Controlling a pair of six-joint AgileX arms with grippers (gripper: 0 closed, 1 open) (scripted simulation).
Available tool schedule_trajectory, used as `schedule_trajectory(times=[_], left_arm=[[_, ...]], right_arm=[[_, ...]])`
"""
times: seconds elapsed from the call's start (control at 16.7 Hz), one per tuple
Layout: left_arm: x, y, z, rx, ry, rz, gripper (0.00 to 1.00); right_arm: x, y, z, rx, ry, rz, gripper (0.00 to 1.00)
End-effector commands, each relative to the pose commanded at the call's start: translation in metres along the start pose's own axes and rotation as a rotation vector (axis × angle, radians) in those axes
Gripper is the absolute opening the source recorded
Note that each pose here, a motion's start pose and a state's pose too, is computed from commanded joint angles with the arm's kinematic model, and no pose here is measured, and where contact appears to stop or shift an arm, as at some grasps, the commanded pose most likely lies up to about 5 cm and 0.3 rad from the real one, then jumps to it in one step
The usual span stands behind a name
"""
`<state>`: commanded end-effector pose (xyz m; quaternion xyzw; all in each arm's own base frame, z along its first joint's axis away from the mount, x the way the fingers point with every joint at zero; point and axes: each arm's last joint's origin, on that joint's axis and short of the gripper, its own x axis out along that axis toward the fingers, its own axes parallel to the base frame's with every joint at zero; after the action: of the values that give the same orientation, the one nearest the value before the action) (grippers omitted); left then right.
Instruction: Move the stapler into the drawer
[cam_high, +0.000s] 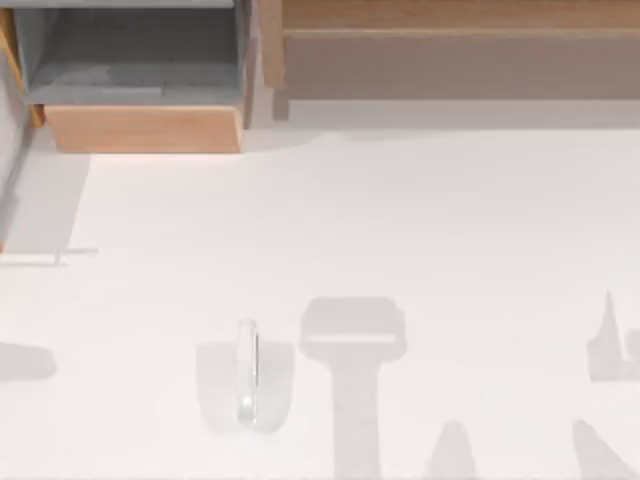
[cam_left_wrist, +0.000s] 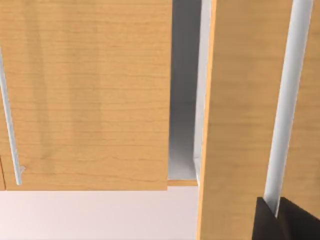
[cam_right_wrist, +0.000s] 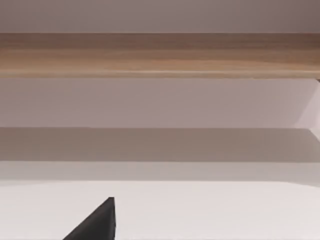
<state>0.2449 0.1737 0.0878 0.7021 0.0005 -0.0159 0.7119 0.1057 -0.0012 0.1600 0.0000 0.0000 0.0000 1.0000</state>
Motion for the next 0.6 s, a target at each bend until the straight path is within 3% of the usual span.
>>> schedule_trajectory(times=[0.6], left_arm=[[0.0, 0.0, 0.0, 0.0, 0.0, 0.0, 0.98]], right_arm=[[0.0, 0.0, 0.0, 0.0, 0.0, 0.0, 1.0]])
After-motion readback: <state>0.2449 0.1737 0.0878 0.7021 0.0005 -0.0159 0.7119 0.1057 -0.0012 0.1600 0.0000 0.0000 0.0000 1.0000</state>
